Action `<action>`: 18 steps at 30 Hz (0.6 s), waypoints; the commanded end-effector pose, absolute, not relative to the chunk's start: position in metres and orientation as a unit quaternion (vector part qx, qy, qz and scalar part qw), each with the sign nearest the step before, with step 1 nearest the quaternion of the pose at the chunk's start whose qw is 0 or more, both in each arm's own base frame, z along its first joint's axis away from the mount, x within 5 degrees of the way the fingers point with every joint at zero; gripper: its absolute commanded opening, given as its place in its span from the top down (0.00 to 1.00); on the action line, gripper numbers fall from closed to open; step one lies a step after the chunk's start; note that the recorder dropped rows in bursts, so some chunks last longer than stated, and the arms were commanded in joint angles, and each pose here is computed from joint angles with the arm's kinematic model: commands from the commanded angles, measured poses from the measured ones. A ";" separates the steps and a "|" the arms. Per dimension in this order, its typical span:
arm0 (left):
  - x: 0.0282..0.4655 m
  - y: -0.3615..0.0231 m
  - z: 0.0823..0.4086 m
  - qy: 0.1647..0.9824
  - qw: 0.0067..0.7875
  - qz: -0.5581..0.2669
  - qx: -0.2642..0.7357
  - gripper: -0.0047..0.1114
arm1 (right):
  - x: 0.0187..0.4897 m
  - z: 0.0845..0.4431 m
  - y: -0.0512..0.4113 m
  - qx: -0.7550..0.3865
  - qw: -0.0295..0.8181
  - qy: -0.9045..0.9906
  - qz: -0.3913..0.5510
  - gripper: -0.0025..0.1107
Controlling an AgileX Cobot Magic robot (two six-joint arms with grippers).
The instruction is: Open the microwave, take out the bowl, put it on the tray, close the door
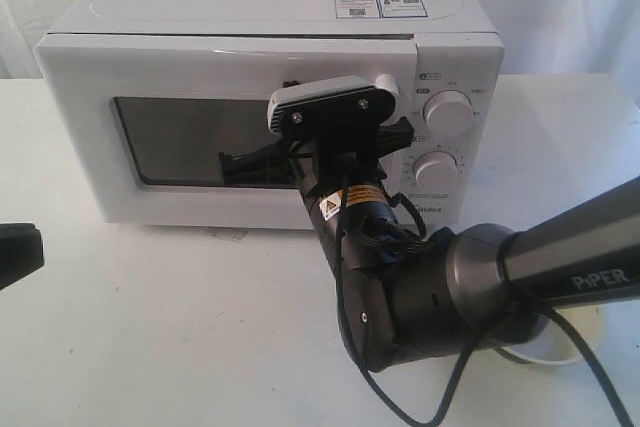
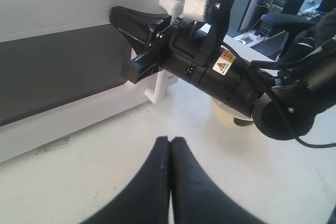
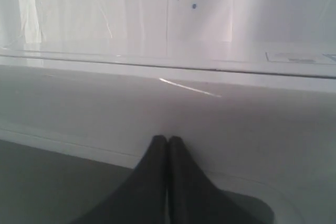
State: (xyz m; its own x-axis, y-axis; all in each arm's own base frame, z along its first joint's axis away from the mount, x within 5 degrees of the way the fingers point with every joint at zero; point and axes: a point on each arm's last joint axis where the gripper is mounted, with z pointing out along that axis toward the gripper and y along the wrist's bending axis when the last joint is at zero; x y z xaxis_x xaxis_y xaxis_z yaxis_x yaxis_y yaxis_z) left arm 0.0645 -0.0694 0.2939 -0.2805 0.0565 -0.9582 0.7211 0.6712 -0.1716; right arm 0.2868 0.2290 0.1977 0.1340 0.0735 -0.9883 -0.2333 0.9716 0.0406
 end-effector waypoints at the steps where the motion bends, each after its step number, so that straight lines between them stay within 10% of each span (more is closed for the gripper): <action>1: 0.063 -0.070 0.293 0.736 0.536 -0.323 0.259 0.96 | 0.300 0.195 0.221 -0.035 0.753 0.653 0.079 0.98; 18: 0.063 -0.070 0.294 0.736 0.537 -0.323 0.258 0.96 | 0.313 0.196 0.208 -0.018 0.757 0.651 0.062 0.98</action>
State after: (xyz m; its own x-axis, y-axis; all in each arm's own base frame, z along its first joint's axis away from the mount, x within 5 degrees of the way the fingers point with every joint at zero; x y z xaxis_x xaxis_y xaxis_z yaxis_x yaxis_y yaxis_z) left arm 0.0644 -0.0695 0.2938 -0.2812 0.0572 -0.9579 0.7220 0.6702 -0.1719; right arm 0.2982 0.2284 0.1964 0.1525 0.0610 -0.9864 -0.2357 0.9715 0.0237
